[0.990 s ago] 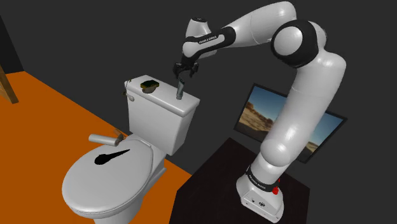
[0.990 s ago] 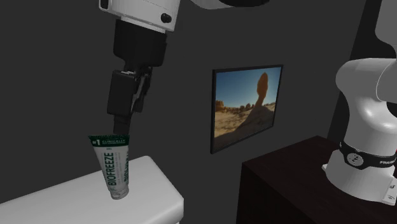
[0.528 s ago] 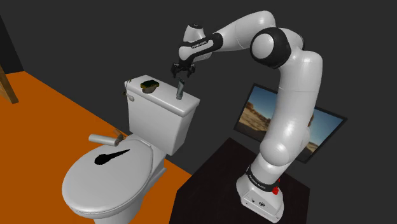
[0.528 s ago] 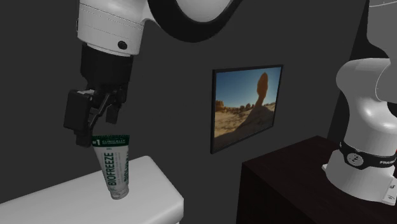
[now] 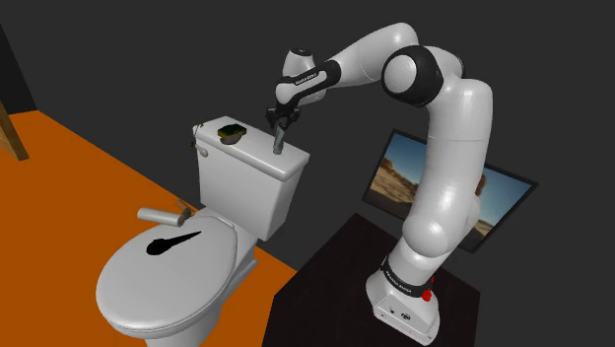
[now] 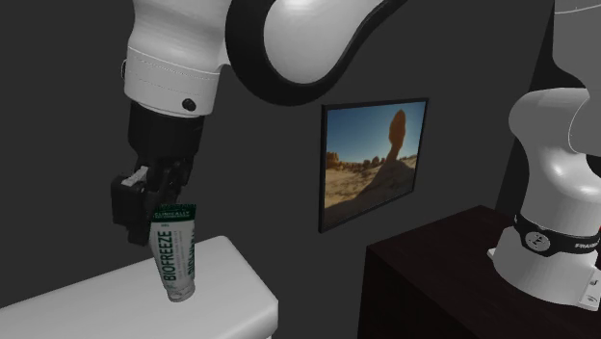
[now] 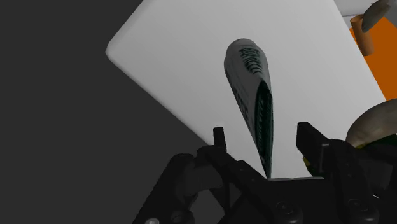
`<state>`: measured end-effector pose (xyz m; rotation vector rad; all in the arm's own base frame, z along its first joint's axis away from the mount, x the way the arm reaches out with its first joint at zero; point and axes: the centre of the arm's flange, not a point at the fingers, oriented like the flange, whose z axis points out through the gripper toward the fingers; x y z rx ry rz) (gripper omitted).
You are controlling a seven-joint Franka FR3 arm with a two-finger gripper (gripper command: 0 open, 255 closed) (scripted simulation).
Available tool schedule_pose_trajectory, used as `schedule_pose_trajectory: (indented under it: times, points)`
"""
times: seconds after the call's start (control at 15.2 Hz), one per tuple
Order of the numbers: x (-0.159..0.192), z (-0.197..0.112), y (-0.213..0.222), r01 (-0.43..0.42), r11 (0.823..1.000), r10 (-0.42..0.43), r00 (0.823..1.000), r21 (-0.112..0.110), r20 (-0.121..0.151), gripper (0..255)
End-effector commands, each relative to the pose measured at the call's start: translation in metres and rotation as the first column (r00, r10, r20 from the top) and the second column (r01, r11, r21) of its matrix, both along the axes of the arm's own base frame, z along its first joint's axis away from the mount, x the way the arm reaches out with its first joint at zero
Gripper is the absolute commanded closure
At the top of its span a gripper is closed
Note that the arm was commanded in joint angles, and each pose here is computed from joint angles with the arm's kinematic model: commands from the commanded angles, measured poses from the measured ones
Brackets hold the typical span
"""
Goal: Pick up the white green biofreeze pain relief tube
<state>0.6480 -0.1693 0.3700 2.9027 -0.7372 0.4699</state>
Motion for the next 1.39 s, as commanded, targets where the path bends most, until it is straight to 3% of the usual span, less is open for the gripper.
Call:
schedule_pose_trajectory:
  times: [0.0,0.53,1.32]
  points:
    - [0.001,-0.002,0.000,0.000,1.000,0.000,1.000,0.000,0.000,255]
    - [0.000,0.000,0.000,0.000,1.000,0.000,1.000,0.000,0.000,255]
    - [0.000,0.063,0.000,0.000,1.000,0.000,1.000,0.000,0.000,255]
